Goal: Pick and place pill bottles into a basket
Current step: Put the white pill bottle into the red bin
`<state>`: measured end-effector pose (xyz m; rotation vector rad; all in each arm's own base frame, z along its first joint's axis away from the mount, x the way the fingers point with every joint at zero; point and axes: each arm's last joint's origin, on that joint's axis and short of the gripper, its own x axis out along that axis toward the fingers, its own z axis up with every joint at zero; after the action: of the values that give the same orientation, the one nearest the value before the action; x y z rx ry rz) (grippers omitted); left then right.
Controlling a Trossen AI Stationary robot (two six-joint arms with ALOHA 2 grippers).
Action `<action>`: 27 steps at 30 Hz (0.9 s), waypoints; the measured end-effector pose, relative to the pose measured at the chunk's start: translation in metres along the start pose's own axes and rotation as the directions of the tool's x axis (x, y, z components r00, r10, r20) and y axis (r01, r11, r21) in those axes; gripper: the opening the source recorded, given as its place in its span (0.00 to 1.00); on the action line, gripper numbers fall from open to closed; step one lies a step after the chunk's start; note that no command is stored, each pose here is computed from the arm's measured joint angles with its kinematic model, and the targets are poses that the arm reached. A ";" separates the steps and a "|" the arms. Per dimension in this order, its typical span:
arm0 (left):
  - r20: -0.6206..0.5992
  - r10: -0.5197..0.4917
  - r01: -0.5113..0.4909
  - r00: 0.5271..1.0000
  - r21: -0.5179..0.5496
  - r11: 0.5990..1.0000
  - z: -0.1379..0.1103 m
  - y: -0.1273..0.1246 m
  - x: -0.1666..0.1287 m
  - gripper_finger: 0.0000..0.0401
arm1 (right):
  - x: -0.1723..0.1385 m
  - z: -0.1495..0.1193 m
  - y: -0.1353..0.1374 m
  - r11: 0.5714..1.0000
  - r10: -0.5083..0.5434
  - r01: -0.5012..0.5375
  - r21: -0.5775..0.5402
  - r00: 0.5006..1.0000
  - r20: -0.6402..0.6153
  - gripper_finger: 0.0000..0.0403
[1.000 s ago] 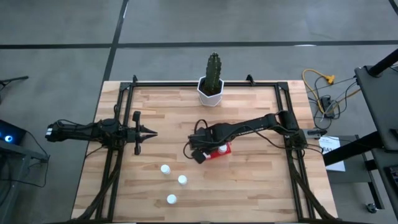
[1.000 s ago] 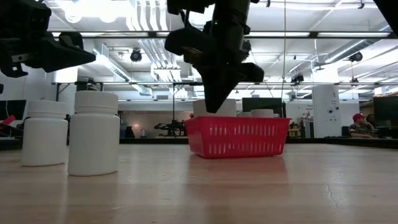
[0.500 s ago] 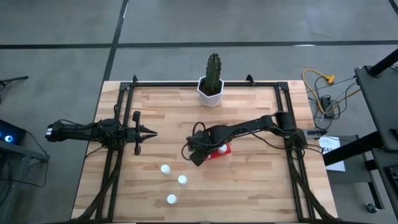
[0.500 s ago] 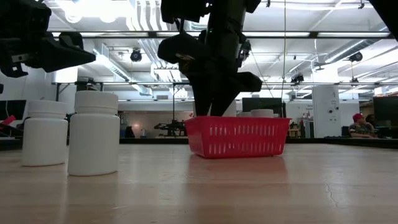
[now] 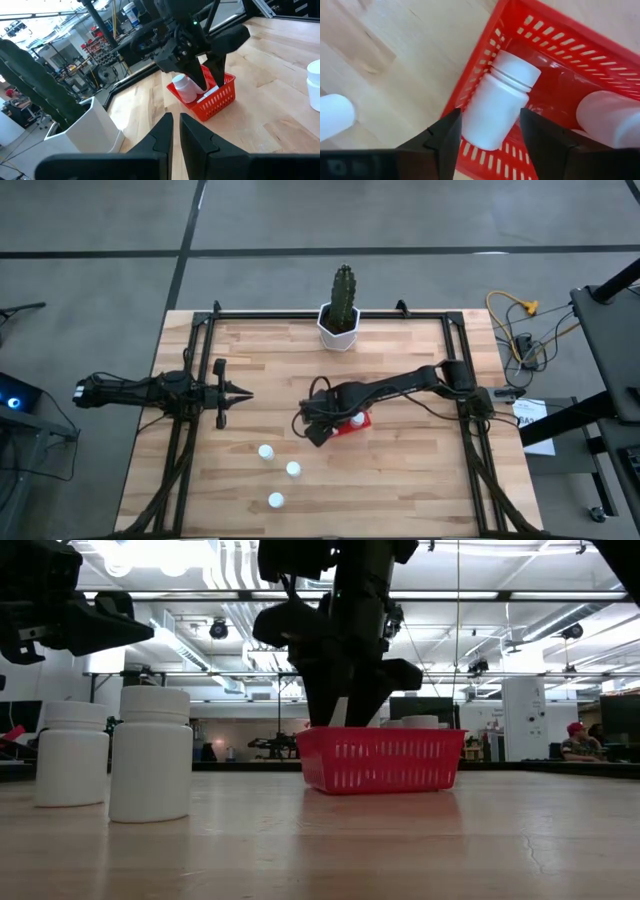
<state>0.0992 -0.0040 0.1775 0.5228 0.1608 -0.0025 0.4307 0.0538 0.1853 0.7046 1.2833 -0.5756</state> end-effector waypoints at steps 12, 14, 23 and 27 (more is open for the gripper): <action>0.000 0.000 0.000 1.000 0.000 1.000 0.000 0.000 0.000 0.04 | 0.019 0.002 -0.001 0.999 -0.032 0.032 0.003 0.999 -0.029 0.48; 0.000 0.000 0.000 1.000 0.000 1.000 0.000 0.000 0.000 0.04 | 0.023 0.003 -0.002 0.999 -0.038 0.038 -0.004 0.999 -0.034 0.48; 0.000 0.000 0.000 1.000 0.000 1.000 0.000 0.000 0.000 0.04 | 0.032 0.002 -0.002 0.999 -0.048 0.046 -0.026 0.997 -0.058 0.48; 0.000 0.000 0.000 1.000 0.000 1.000 0.000 0.000 0.000 0.04 | 0.033 0.002 -0.002 0.998 -0.051 0.048 -0.042 0.997 -0.061 0.46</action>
<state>0.0992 -0.0040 0.1775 0.5225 0.1608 -0.0025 0.4368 0.0509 0.1527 0.6633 1.3692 -0.5704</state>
